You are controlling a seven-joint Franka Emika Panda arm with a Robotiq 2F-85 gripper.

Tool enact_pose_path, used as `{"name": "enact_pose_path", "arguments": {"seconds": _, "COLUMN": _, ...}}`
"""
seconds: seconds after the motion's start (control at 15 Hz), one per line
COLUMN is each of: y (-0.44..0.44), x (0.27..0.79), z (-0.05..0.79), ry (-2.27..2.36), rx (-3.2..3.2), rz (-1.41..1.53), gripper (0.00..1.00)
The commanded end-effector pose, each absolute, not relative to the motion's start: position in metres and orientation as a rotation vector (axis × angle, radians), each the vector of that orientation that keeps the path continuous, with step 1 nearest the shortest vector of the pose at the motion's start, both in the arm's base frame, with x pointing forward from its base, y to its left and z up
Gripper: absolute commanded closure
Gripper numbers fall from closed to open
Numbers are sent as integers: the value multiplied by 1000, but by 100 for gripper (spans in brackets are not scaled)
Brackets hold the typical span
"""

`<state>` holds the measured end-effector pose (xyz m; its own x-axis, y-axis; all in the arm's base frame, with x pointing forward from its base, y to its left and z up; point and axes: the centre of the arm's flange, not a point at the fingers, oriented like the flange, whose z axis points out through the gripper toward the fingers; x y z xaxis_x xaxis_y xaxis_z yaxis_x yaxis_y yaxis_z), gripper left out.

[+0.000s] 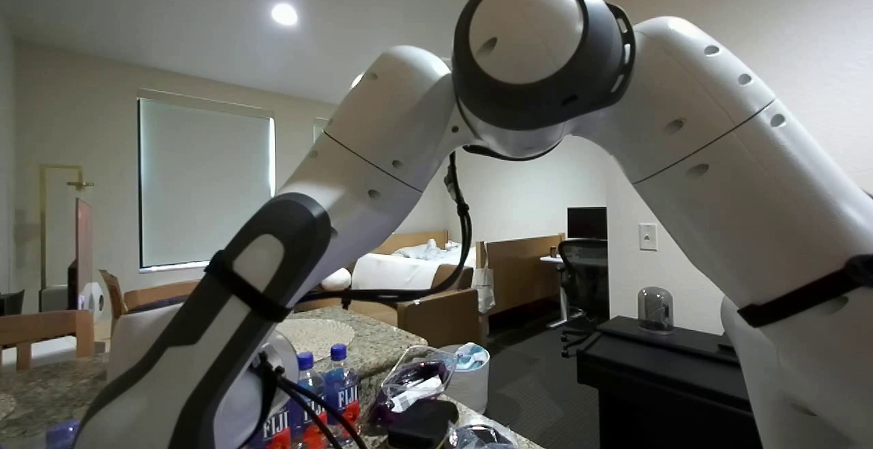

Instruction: Put the black object in the transparent plastic

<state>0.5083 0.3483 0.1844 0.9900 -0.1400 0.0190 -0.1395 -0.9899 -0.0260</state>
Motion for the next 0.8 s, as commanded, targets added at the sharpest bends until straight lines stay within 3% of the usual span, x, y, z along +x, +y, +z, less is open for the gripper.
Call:
{"name": "enact_pose_path", "arguments": {"seconds": 0.0, "y": 348, "x": 507, "z": 207, "ry": 198, "rx": -3173, "rz": -49, "gripper": 66}}
{"name": "enact_pose_path", "arguments": {"seconds": 0.2, "y": 350, "x": 506, "z": 216, "ry": 160, "rx": -3183, "rz": -43, "gripper": 85}}
{"name": "enact_pose_path", "arguments": {"seconds": 0.47, "y": 349, "x": 503, "z": 220, "ry": 142, "rx": -3167, "rz": -17, "gripper": 92}}
{"name": "enact_pose_path", "arguments": {"seconds": 0.73, "y": 344, "x": 498, "z": 229, "ry": 166, "rx": -3167, "rz": -39, "gripper": 89}}
